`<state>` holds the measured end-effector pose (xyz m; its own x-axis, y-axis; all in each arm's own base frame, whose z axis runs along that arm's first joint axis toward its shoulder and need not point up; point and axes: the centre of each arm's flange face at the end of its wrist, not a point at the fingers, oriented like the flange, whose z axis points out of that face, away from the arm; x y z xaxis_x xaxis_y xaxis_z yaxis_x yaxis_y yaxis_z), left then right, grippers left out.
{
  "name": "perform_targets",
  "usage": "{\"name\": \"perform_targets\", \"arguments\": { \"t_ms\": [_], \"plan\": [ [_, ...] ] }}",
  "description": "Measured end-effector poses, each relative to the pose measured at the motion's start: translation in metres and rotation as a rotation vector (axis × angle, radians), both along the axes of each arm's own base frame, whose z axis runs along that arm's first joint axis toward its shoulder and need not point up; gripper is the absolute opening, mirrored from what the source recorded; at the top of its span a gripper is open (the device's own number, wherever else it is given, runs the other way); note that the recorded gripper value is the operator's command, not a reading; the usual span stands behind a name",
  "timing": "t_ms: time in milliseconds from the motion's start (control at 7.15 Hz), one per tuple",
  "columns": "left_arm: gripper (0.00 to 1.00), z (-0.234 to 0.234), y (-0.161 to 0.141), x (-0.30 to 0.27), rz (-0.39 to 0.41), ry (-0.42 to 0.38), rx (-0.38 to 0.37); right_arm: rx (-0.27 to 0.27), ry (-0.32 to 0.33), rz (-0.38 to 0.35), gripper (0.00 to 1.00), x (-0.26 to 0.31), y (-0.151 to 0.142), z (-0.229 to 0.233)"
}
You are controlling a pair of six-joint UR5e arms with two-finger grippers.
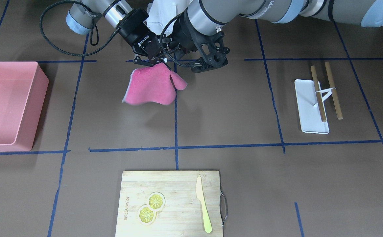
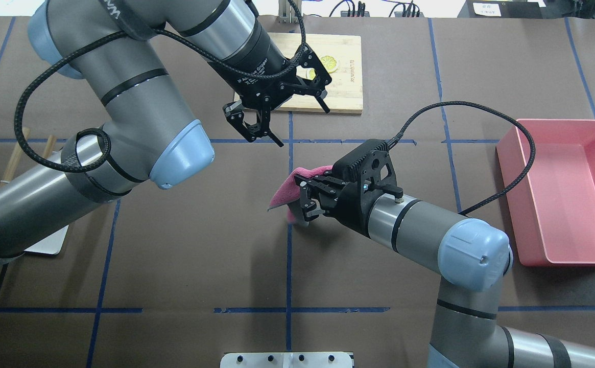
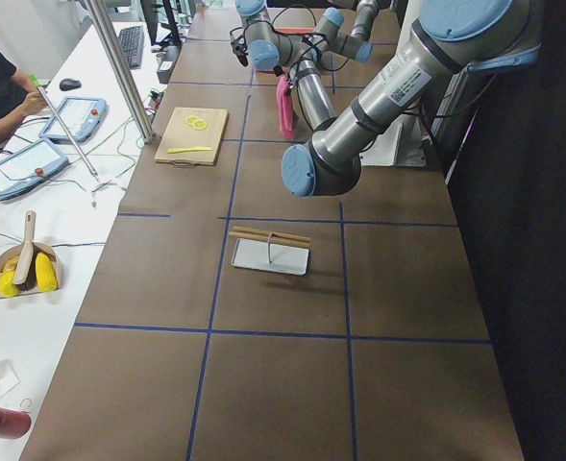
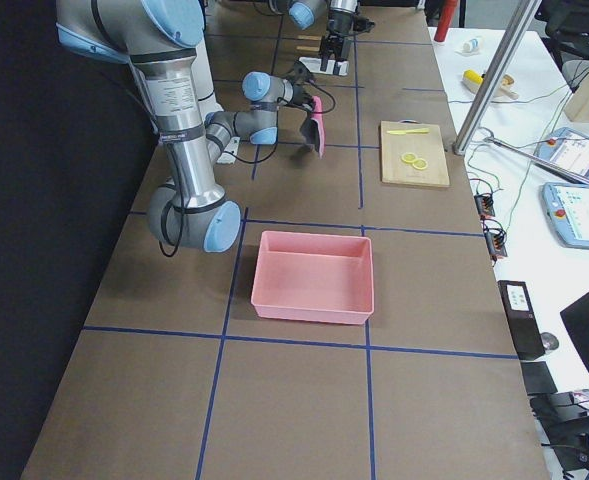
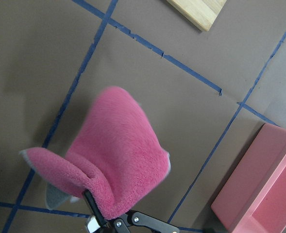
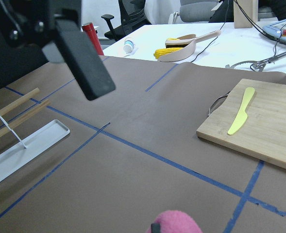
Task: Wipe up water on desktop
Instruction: 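Carry the cloth toward the pink bin with the right gripper while the left arm withdraws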
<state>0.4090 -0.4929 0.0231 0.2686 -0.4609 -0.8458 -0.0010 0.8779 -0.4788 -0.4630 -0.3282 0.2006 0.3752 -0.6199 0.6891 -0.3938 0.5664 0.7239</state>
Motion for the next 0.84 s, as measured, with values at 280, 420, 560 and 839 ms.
{"name": "perform_targets", "arguments": {
  "t_ms": [280, 420, 560, 839],
  "plan": [
    [1.00, 0.009, -0.006, -0.022, -0.027, 0.001, 0.000, -0.007, 0.002, 0.001, 0.00, 0.008, 0.001, -0.003],
    [1.00, 0.019, -0.018, -0.040, -0.050, -0.005, -0.006, -0.041, 0.023, -0.001, 0.00, 0.016, 0.004, -0.012],
    [1.00, 0.032, -0.032, -0.063, -0.065, -0.009, -0.009, -0.112, 0.046, -0.021, 0.00, 0.029, 0.011, -0.027],
    [1.00, 0.056, -0.049, -0.117, -0.104, -0.006, 0.022, -0.311, 0.091, -0.092, 0.00, 0.064, 0.032, -0.058]
  ]
}}
